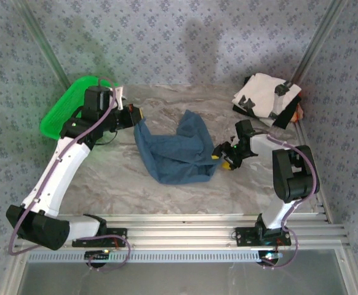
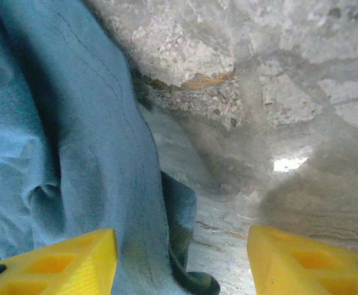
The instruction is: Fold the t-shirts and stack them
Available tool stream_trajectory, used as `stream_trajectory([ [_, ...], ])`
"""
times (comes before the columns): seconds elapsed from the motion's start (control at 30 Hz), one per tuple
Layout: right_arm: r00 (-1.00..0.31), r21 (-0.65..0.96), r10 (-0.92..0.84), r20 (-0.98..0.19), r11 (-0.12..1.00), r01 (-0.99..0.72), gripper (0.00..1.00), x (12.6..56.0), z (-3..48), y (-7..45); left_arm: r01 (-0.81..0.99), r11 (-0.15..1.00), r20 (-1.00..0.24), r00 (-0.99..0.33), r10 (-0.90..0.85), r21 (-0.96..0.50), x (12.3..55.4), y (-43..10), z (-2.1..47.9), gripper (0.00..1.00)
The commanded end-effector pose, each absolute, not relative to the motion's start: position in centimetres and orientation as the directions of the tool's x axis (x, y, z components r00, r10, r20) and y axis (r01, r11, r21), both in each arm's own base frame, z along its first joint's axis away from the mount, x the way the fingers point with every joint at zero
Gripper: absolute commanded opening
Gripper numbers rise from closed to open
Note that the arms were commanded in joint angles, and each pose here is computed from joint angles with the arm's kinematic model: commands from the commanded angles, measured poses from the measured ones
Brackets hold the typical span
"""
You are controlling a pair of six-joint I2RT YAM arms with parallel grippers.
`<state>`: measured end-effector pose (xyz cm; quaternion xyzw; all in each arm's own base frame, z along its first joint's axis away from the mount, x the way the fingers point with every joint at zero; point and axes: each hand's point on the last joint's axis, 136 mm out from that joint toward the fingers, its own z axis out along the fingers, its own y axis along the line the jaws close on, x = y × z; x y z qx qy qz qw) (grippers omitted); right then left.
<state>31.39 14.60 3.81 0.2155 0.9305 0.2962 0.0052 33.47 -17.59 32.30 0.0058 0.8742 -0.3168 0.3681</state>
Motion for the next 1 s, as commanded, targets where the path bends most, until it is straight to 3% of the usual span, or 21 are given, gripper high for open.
stream_trajectory([
  [0.0, -0.897, 0.582, 0.42, 0.136, 0.699, 0.416, 0.55, 31.6, 3.7, 15.0, 0.26, 0.793, -0.682, -0.688, -0.247, -0.55, 33.5, -17.2, 33.9, 0.0],
  [0.37, -0.895, 0.605, 0.434, 0.106, 0.686, 0.405, 0.12, 31.9, 5.8, 14.3, 0.257, 0.803, -0.684, -0.689, -0.239, -0.539, 33.3, -17.0, 33.6, 0.0],
  [0.6, -0.903, 0.591, 0.419, 0.097, 0.706, 0.391, 0.08, 31.1, 7.4, 13.8, 0.258, 0.808, -0.688, -0.688, -0.232, -0.53, 33.2, -16.9, 33.5, 0.0],
  [0.77, -0.912, 0.568, 0.397, 0.1, 0.73, 0.38, 0.19, 30.3, 7.9, 13.2, 0.257, 0.811, -0.689, -0.688, -0.228, -0.525, 33.1, -16.7, 33.3, 0.0],
  [0.97, -0.911, 0.542, 0.397, 0.11, 0.744, 0.39, 0.24, 30.1, 7.8, 12.8, 0.258, 0.808, -0.685, -0.692, -0.228, -0.53, 33.1, -16.8, 33.0, 0.0],
])
